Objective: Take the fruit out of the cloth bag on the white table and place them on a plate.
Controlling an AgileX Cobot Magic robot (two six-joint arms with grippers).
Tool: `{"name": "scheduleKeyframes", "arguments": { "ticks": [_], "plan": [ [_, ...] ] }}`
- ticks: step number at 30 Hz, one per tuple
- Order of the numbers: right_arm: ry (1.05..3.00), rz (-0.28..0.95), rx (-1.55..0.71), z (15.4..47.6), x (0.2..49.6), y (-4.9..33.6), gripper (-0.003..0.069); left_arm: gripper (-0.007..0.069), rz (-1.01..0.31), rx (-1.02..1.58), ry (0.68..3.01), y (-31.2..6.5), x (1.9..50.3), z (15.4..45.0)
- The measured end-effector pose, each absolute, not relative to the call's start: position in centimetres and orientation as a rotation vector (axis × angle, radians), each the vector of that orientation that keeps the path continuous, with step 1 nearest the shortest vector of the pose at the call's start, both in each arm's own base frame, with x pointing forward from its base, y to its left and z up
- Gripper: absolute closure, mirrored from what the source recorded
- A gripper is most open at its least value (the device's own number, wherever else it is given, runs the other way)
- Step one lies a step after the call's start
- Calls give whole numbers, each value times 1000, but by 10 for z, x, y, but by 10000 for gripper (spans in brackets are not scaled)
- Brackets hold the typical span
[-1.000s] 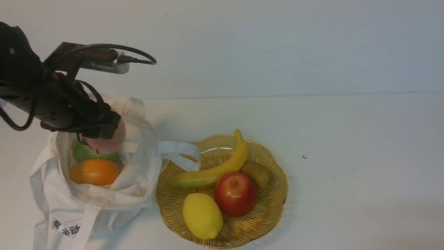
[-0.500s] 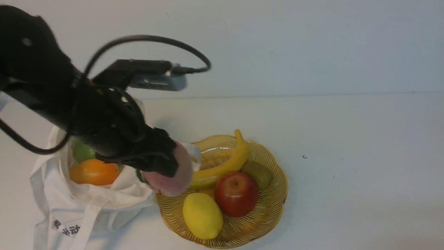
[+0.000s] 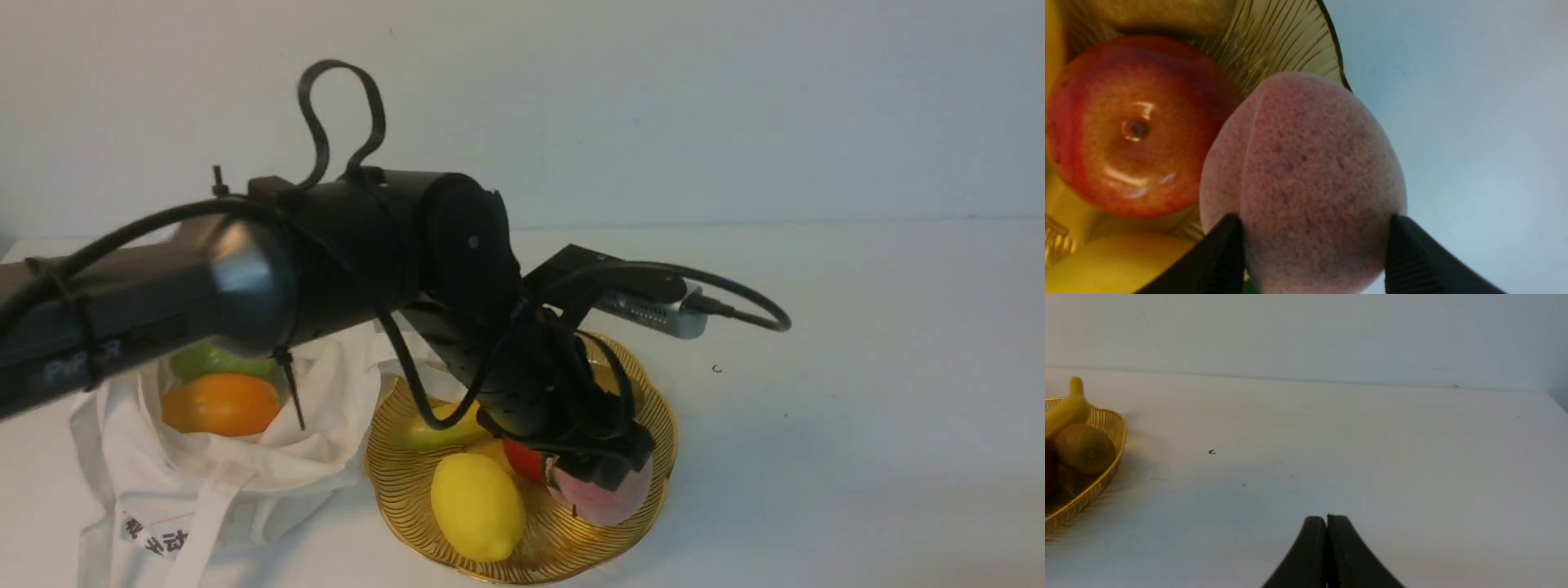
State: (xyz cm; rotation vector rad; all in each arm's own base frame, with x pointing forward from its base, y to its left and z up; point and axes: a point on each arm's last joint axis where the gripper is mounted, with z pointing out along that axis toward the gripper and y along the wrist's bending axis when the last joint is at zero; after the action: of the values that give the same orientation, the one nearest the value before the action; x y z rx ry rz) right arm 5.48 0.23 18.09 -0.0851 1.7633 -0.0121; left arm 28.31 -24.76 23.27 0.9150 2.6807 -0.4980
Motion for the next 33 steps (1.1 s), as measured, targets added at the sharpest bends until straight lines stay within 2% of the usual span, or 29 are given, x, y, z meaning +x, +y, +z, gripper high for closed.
{"name": "scheduleKeyframes", "arguments": {
  "ticks": [5,8,10,12,15,21,24,28,29,30,32,33],
  "plan": [
    [1763,-12,-85,181,55,2,674,230,-490,914,2694,-251,287,224],
    [1763,-12,-85,181,55,2,674,199,-492,913,2692,-251,288,225],
    [1763,-12,-85,181,55,2,674,148,-495,911,2678,-252,290,228],
    [1763,-12,-85,181,55,2,674,46,-502,907,2655,-255,293,234],
    [1763,-12,-85,181,55,2,674,-37,-512,906,2631,-257,296,243],
    [1763,-12,-85,181,55,2,674,-49,-464,925,2616,-258,301,270],
    [1763,-12,-85,181,55,2,674,32,-364,917,2597,-251,303,295],
    [1763,-12,-85,181,55,2,674,291,-124,892,2549,-226,297,344],
    [1763,-12,-85,181,55,2,674,405,-64,889,2520,-216,292,360],
    [1763,-12,-85,181,55,2,674,469,-19,862,2493,-208,288,373],
    [1763,-12,-85,181,55,2,674,568,27,812,2454,-194,278,391],
    [1763,-12,-85,181,55,2,674,592,35,791,2445,-187,271,396]
  ]
}}
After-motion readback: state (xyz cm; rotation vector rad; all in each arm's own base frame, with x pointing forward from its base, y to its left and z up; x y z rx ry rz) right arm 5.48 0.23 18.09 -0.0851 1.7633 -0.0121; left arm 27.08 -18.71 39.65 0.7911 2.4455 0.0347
